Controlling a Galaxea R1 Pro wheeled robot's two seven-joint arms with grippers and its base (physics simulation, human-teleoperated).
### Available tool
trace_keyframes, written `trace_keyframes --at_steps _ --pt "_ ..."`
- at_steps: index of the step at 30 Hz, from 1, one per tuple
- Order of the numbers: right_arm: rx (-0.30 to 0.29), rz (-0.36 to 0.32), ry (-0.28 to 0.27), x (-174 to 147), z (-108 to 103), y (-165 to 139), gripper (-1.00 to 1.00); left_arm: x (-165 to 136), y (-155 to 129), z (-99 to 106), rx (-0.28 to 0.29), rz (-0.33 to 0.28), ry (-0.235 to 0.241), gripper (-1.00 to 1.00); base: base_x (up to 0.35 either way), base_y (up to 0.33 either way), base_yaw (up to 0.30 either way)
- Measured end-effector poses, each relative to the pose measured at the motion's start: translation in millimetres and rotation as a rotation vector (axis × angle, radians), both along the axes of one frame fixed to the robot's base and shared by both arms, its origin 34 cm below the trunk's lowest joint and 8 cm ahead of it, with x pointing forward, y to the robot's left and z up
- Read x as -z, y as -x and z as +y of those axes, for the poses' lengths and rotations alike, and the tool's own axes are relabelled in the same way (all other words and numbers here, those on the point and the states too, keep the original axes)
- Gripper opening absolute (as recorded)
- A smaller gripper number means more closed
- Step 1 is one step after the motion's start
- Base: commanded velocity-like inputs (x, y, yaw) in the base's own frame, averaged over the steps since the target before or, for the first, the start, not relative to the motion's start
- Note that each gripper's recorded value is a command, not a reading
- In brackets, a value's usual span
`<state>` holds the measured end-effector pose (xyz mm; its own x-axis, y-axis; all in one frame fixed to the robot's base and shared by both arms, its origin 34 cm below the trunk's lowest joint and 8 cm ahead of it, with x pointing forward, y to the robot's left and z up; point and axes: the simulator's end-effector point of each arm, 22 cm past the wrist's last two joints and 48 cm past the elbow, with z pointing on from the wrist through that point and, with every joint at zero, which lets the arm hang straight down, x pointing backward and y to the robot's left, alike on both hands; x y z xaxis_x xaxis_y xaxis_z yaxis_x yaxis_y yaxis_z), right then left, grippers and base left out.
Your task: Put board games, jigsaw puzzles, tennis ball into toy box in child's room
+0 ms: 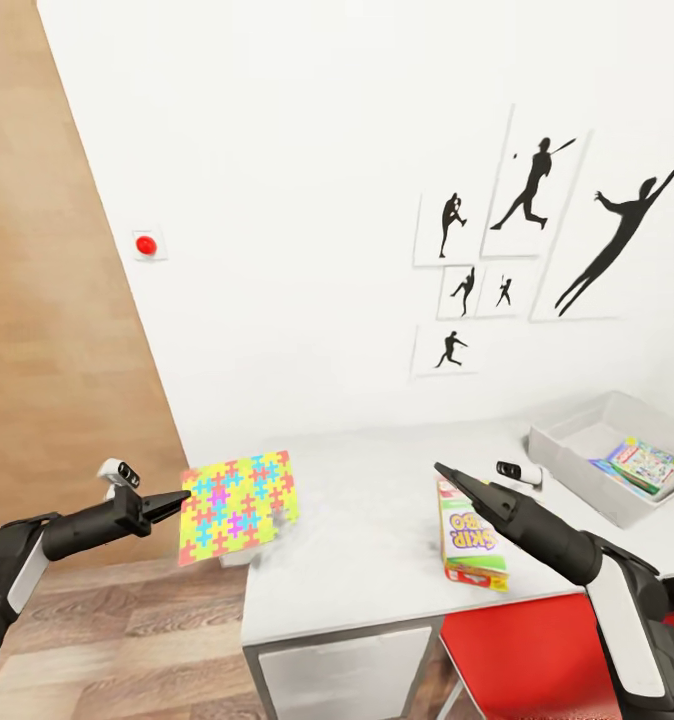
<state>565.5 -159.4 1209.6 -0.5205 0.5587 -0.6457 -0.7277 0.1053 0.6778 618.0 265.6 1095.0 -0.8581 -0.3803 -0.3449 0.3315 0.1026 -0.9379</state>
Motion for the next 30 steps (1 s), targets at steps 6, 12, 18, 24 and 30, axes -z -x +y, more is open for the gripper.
trace_keyframes --at_steps 6,12,18,24,30 --pt "0.001 -0.009 0.0 -8.1 -0.5 4.6 1.0 -8.5 3.4 0.2 0.0 -0.01 -0.001 -1.0 0.0 0.0 -0.125" --pt "0.004 -0.025 0.0 -15.4 -0.9 8.2 1.0 -15.6 6.0 0.5 -0.001 -0.019 -0.002 -1.0 0.0 0.0 -0.093" --pt "0.001 -0.038 -0.003 -20.2 -0.7 11.1 1.0 -20.3 7.1 0.8 -0.001 -0.029 -0.002 -1.0 0.0 0.0 -0.018" --pt "0.008 -0.061 -0.003 -25.7 -1.6 13.6 1.0 -25.4 8.1 1.0 -0.002 -0.04 -0.002 -1.0 0.0 0.0 -0.001" --pt "0.052 -0.102 0.007 -27.2 -5.2 14.3 1.0 -30.5 9.3 1.5 -0.003 -0.051 -0.003 -1.0 0.0 0.0 0.0"
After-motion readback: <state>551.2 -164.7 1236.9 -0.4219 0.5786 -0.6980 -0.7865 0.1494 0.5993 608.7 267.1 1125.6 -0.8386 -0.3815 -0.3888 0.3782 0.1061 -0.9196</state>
